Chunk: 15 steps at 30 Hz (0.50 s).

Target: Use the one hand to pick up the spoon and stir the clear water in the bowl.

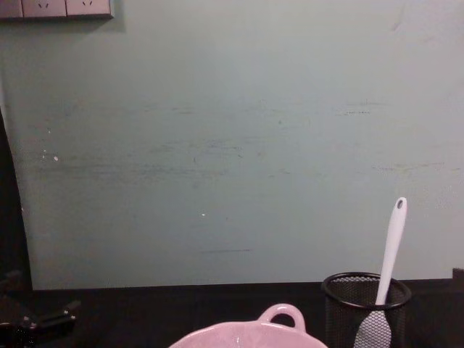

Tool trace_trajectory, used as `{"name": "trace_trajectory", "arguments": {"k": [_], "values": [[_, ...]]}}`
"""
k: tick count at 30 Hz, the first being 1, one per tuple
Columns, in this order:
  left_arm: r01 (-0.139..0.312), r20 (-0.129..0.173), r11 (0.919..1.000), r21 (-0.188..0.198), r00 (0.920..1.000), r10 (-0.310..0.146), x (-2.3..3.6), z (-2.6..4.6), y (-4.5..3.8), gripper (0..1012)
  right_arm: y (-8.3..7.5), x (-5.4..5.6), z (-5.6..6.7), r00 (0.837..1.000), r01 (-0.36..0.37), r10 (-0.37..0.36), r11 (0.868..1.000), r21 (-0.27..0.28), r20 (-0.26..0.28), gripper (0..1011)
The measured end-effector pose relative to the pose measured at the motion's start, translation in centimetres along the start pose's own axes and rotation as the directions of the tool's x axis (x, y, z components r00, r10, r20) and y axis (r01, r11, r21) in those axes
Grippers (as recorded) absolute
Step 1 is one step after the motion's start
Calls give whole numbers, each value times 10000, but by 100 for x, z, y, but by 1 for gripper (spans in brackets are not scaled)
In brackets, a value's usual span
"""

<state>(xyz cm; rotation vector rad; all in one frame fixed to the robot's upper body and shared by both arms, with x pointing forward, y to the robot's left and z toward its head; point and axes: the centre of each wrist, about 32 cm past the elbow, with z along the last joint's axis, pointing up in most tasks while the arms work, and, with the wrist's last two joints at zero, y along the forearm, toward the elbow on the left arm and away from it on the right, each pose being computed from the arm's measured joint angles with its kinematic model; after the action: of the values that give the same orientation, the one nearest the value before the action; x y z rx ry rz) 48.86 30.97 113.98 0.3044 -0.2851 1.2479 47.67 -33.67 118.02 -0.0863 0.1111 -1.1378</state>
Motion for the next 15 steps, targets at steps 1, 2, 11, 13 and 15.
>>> {"name": "trace_trajectory", "arguments": {"k": [1,2,11,13,15], "values": [[0,-1,10000,1,10000,0,0,0,0,1011,1,8,21,9997,-91,90,10000,-16,-210,1003],[-1,0,10000,0,10000,1,0,0,0,1011,5,15,42,9990,-190,188,9998,-39,-402,1002],[0,-1,10000,1,10000,0,0,0,0,1011,226,97,290,9562,-1087,901,9927,-520,-2785,1003],[0,0,10000,0,10000,0,0,0,0,1011,278,109,339,9460,-1191,956,9912,-578,-3097,1003],[0,0,10000,0,10000,0,0,0,0,1011,326,118,382,9371,-1246,962,9901,-643,-3355,1002]]}}
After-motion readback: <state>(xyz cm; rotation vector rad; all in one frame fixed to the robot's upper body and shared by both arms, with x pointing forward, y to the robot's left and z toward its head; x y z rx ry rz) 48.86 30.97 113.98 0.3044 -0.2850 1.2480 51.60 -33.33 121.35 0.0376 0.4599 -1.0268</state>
